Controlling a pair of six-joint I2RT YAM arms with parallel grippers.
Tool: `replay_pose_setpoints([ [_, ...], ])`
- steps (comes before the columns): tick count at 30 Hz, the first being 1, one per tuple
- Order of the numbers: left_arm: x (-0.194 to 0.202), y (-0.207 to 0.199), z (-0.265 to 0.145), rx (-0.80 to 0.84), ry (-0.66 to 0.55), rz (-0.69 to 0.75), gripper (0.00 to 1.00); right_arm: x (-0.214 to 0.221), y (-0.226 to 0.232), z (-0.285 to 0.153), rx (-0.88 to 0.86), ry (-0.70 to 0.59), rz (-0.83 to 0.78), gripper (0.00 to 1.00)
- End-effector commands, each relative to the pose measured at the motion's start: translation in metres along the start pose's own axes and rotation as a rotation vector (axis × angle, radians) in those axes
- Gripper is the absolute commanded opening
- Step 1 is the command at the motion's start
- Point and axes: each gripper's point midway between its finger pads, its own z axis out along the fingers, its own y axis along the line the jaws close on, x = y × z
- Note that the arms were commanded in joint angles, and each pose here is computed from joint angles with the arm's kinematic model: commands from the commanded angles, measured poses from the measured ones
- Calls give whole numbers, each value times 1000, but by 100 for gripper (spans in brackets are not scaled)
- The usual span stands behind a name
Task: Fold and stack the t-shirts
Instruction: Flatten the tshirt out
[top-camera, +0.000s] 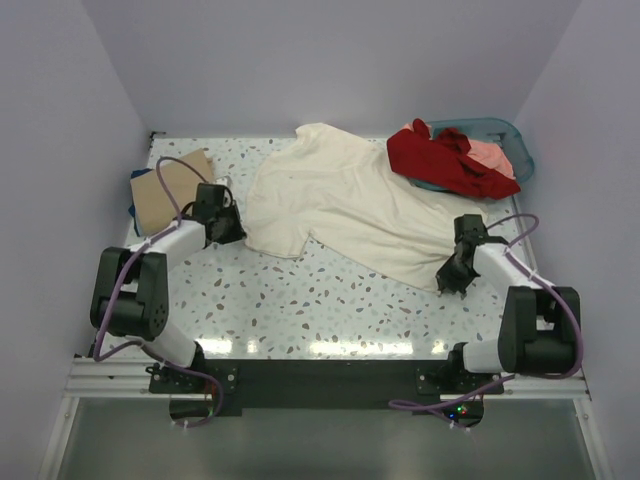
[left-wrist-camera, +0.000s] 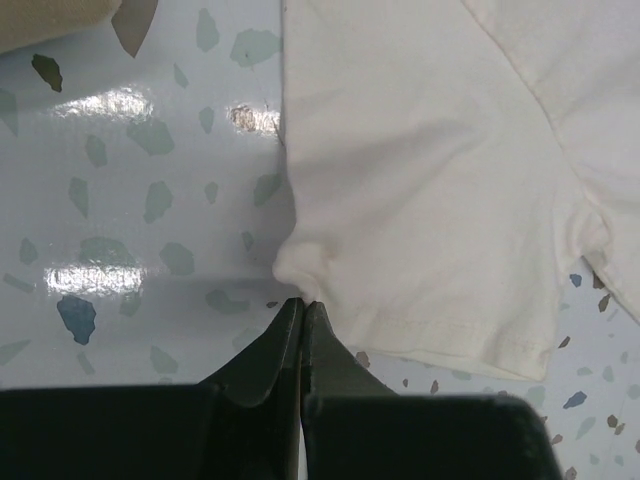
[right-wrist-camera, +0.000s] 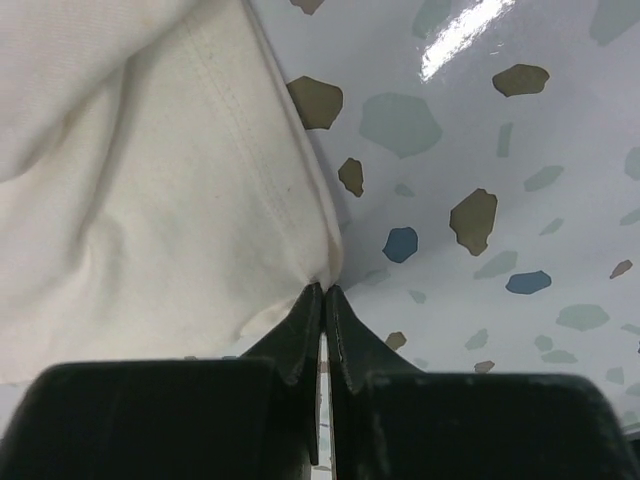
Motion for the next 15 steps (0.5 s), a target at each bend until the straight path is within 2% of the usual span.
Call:
replay_pose_setpoints([
  [1, -56, -25, -24, 91, -154, -43, 0, -20, 17, -26, -60, -52, 12, 0],
  [8, -115, -45, -73, 189, -308, -114, 0, -85, 56, -116, -223, -269, 7, 0],
  [12, -163, -58, -120, 242, -446, -122, 0, -121, 73, -176, -307, -413, -25, 0],
  [14, -204, -68, -163, 257, -556, -107, 0, -140, 80, -218, -359, -512, -43, 0],
  [15, -204, -64, -164, 244, -558, -108, 0, -146, 83, -232, -382, -547, -49, 0],
])
